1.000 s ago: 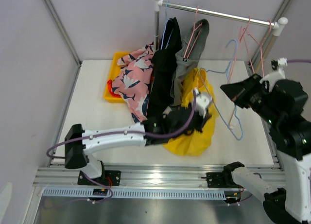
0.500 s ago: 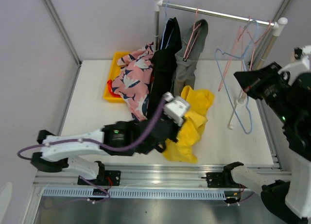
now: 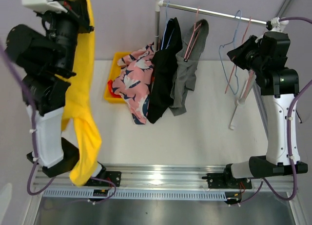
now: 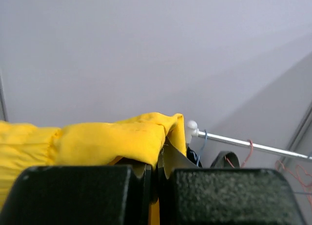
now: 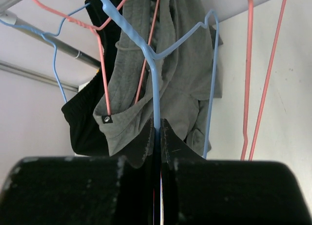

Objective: Remove the shorts from the hanger

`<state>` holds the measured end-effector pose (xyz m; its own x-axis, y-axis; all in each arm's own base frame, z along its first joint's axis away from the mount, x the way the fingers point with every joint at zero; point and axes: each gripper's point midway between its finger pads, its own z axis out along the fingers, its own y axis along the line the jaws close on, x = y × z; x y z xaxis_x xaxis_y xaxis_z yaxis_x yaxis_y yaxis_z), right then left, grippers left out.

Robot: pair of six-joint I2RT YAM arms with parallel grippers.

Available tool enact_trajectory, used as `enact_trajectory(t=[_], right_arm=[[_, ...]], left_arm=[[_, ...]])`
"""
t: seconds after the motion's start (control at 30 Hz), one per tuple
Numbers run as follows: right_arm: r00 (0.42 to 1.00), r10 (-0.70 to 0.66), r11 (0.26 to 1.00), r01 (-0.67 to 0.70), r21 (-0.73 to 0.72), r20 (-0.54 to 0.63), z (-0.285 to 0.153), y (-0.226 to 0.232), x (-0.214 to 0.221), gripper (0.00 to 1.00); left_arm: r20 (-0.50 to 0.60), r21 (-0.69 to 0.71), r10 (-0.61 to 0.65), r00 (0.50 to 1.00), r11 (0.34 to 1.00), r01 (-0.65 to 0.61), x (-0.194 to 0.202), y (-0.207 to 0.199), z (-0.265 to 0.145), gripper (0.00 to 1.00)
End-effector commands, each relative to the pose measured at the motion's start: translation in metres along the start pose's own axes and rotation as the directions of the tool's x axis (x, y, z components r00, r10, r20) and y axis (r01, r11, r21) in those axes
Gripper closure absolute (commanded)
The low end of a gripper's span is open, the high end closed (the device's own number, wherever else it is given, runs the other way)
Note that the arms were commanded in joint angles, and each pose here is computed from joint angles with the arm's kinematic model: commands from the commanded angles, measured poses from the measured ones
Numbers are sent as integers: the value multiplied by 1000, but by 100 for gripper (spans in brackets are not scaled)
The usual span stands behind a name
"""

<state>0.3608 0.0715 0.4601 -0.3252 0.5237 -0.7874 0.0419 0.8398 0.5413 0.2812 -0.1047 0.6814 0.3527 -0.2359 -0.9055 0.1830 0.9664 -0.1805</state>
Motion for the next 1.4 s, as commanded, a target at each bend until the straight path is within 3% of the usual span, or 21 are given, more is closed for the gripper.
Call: enact_trajectory(t=[0.0,0.17,0.3,0.37,0.47,0.5,0.53,0.57,0.7,0.83,0.87,0.93,0.97,1.03,1.1,1.13,1.2,1.37], right_arm=[[997,-14,993,23,-112,79,-7,17,-17,100],[999,-12,994,17,-106,51,8,1,-3,100],[1000,-13,993,16,-116,23,18,-3,7,100],[1000,-13,993,14,-116,10,22,-4,12,100],[1000,-12,992,12,-126,2,20,-4,16,100],[1000,-13,991,14,-132,9,16,-3,15,100],[1000,-13,991,14,-133,10,15,-3,15,100],[1000,-13,991,15,-135,16,12,-2,14,100],[999,-7,987,15,-161,48,3,8,2,100],[998,1,984,11,-179,68,5,18,-13,100],[997,-2,984,16,-175,77,7,19,-16,100],[996,-6,985,21,-170,90,14,21,-25,100],[996,-11,986,27,-162,94,17,21,-27,100],[993,-15,987,34,-159,119,18,24,-39,100],[993,-14,990,31,-135,121,33,20,-41,100],[992,-11,991,27,-128,125,38,18,-43,100],[993,-1,995,13,-103,120,54,11,-43,100],[996,22,999,-19,-34,86,85,-10,-28,100]], left_arm=[[17,139,109,994,984,-111,46,-21,67,100],[-4,231,-21,1000,973,21,85,-12,126,98],[-68,238,22,997,971,-5,155,-8,164,94],[-78,186,59,995,982,-44,184,4,182,88],[-194,70,48,980,997,-34,246,36,199,54],[-223,55,44,974,998,-32,259,41,199,19],[-246,33,39,968,999,-32,268,45,198,4],[-267,3,22,964,1000,-22,275,50,196,1],[-406,7,-7,914,1000,11,305,47,170,1],[-460,-29,-11,888,1000,-3,293,47,124,1],[-536,-33,-6,844,999,-13,323,52,105,1],[-570,-32,-19,821,999,1,309,52,75,1],[-659,-42,-18,752,999,-13,351,59,48,1],[-597,-5,-37,801,999,43,318,49,27,1],[-654,6,-41,755,998,59,359,54,-16,1],[-597,15,-69,799,995,96,331,50,-27,1],[-619,12,-95,780,991,131,350,50,-52,1],[-630,80,-81,773,982,168,348,40,-85,1]])
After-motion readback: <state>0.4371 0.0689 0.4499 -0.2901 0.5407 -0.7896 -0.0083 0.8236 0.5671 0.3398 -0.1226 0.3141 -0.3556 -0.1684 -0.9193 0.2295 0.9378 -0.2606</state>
